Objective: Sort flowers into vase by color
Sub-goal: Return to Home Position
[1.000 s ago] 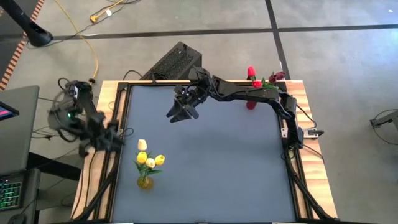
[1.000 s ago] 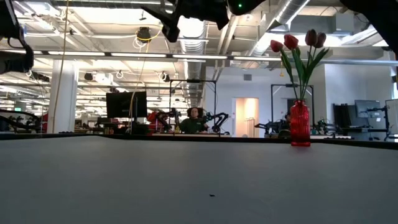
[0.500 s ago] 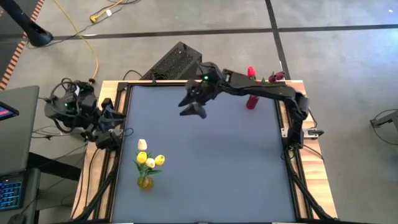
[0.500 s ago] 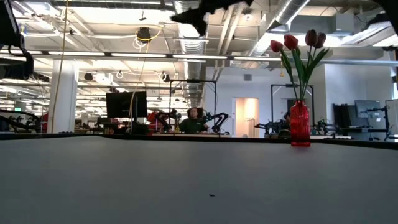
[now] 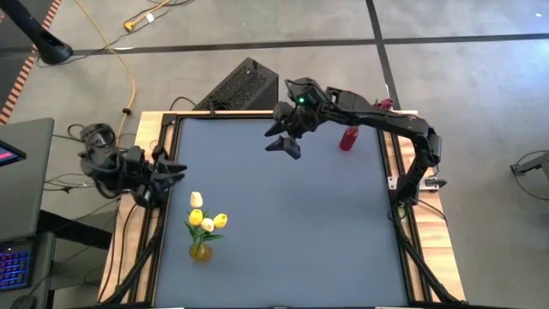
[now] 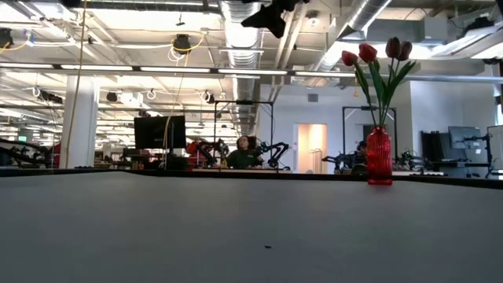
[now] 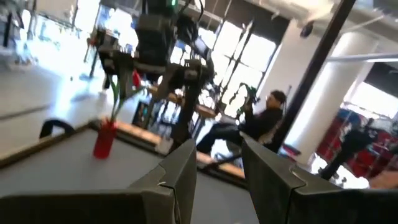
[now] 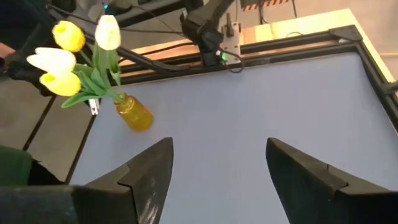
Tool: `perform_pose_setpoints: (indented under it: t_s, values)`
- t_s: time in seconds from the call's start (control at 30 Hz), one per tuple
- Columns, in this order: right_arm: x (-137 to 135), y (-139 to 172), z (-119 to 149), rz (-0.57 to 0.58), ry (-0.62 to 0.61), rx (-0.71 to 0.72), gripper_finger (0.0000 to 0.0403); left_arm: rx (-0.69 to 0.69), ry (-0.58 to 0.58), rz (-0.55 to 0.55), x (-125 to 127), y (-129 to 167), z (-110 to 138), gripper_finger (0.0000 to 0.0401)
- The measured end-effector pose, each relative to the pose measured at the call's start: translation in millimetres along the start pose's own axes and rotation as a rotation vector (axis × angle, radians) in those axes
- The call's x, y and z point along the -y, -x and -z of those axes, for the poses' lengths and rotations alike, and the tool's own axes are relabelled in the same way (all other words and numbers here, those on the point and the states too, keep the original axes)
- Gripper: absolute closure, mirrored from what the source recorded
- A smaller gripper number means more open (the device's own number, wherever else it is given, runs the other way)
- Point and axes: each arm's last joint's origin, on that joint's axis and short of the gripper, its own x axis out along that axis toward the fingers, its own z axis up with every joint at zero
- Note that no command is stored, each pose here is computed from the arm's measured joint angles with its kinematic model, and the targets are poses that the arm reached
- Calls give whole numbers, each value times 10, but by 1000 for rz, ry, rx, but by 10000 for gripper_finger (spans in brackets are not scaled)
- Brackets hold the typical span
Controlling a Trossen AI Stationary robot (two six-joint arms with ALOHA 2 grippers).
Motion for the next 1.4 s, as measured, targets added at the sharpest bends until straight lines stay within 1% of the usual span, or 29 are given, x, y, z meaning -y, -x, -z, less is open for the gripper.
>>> perform_pose_setpoints:
  t_s: [0.07,0.17,0.37,0.47,0.57,0.63,0.7,0.73,0.9,1.03,1.2,1.3,1.4]
  values:
    - [18,2,8,4,-7,-7,121,21,-17,-6,-22,-57,39,285]
    - [21,-13,18,3,-10,-15,121,14,-27,-13,-64,-151,74,285]
    - [-9,31,30,1,-9,-30,121,57,-61,-55,-200,-287,17,285]
    - [-45,111,29,2,-11,-36,121,68,-76,-60,-276,-292,-19,285]
    - [-73,151,76,30,-14,-57,121,90,-90,-109,-331,-225,-117,285]
    - [-88,170,160,44,-19,-68,121,73,-109,-169,-374,-166,-147,285]
    - [-104,211,250,63,-25,-48,121,28,-123,-215,-421,-121,-114,285]
    - [-119,252,293,71,-34,-26,121,18,-123,-219,-434,-95,-106,285]
    - [-174,455,574,87,-72,122,121,2,-139,-173,-451,57,-85,285]
    - [-242,629,827,136,-134,244,121,-5,-143,-214,-494,201,-47,285]
    - [-288,741,1141,136,-241,296,121,13,-108,-257,-540,373,-16,285]
    - [-409,800,1227,110,-216,319,121,37,-99,-280,-559,456,-12,285]
    - [-546,854,1301,136,-157,320,121,30,-106,-322,-587,500,15,285]
